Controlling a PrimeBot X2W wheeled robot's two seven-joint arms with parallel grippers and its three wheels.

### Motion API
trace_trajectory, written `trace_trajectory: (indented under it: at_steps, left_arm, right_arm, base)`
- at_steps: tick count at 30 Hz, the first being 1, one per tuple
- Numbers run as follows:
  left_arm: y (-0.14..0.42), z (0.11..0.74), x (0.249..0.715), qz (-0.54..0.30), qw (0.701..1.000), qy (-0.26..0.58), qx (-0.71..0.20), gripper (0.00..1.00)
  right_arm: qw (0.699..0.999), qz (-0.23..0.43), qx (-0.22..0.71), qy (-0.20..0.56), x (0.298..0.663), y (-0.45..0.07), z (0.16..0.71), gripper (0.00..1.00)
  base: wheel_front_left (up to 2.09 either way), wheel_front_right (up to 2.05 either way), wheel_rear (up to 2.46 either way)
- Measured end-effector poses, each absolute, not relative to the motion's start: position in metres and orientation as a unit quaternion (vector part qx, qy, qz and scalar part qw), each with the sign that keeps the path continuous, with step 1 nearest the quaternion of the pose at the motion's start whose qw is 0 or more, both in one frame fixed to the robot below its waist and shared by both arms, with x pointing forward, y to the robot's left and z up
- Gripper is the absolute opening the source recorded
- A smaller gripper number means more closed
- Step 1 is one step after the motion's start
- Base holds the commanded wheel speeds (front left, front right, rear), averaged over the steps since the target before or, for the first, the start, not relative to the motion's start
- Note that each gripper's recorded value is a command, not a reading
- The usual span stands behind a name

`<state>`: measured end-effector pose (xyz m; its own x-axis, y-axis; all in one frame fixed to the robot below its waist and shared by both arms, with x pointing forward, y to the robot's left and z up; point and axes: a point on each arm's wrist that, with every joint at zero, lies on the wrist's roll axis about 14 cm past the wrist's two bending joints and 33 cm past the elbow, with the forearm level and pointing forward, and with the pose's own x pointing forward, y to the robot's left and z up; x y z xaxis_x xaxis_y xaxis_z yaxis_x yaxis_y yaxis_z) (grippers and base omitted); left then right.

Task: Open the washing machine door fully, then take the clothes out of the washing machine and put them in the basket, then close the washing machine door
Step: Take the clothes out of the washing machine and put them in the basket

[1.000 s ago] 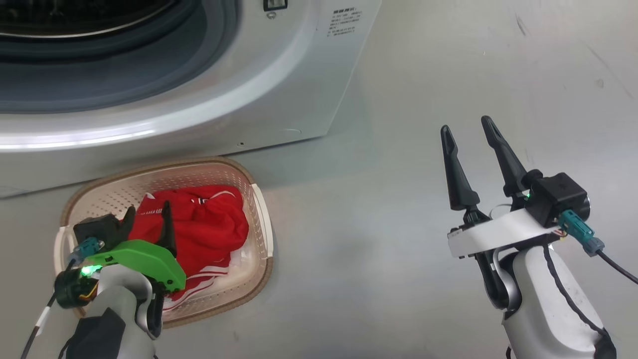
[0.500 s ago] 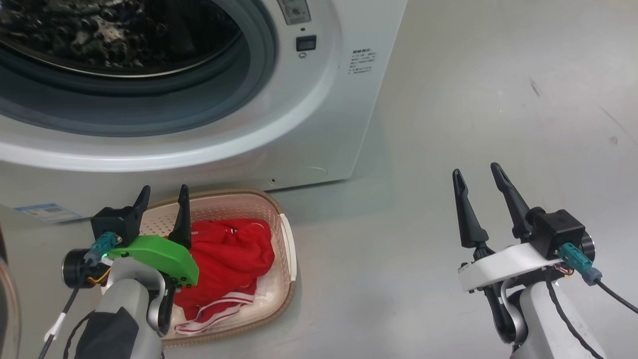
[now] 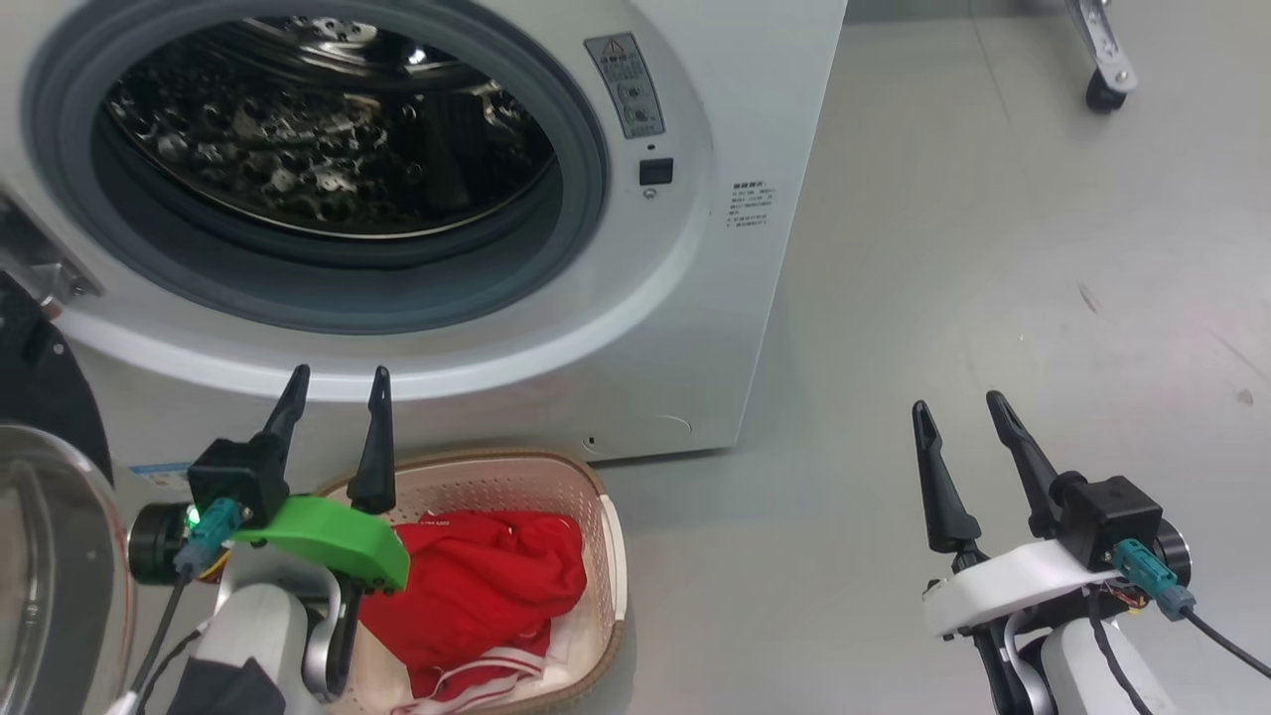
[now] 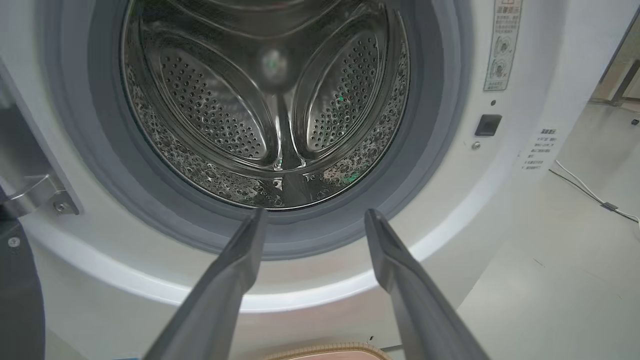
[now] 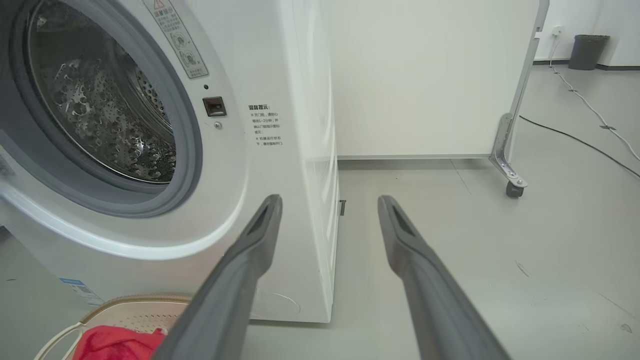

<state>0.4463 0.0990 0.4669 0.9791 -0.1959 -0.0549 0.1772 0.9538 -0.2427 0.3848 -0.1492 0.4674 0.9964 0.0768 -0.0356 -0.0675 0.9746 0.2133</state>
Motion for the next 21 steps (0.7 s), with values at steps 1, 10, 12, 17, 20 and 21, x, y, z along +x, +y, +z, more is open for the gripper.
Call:
trace_trajectory:
  at_steps: [1,10,12,17,20,21]
  left_arm:
    - [0.101,0.47,0.443,-0.092,0.988,0.035,-0.119,1.0]
    - [0.114,0.488,0.407,-0.072,0.99,0.006,-0.119,1.0]
    - [0.114,0.488,0.402,-0.072,0.99,0.006,-0.119,1.0]
    - [0.121,0.487,0.382,-0.059,0.992,0.004,-0.114,1.0]
    - [0.124,0.486,0.371,-0.056,0.992,0.006,-0.114,1.0]
    - [0.125,0.486,0.368,-0.054,0.992,0.007,-0.112,1.0]
  right_arm:
    - [0.993,0.038,0.107,0.019,0.383,-0.148,0.469,1.0]
    - [0.993,0.049,0.107,0.008,0.366,-0.141,0.478,1.0]
    - [0.993,0.05,0.105,0.009,0.364,-0.14,0.478,1.0]
    - [0.993,0.052,0.105,0.012,0.355,-0.137,0.476,1.0]
    - [0.993,0.054,0.106,0.013,0.351,-0.135,0.476,1.0]
    - [0.993,0.054,0.106,0.012,0.35,-0.135,0.476,1.0]
  base:
    - [0.0,0.0,0.0]
    - [0.0,0.0,0.0]
    - [0.0,0.0,0.0]
    - [0.0,0.0,0.0]
    - [0.0,0.0,0.0]
    - [0.0,0.0,0.0]
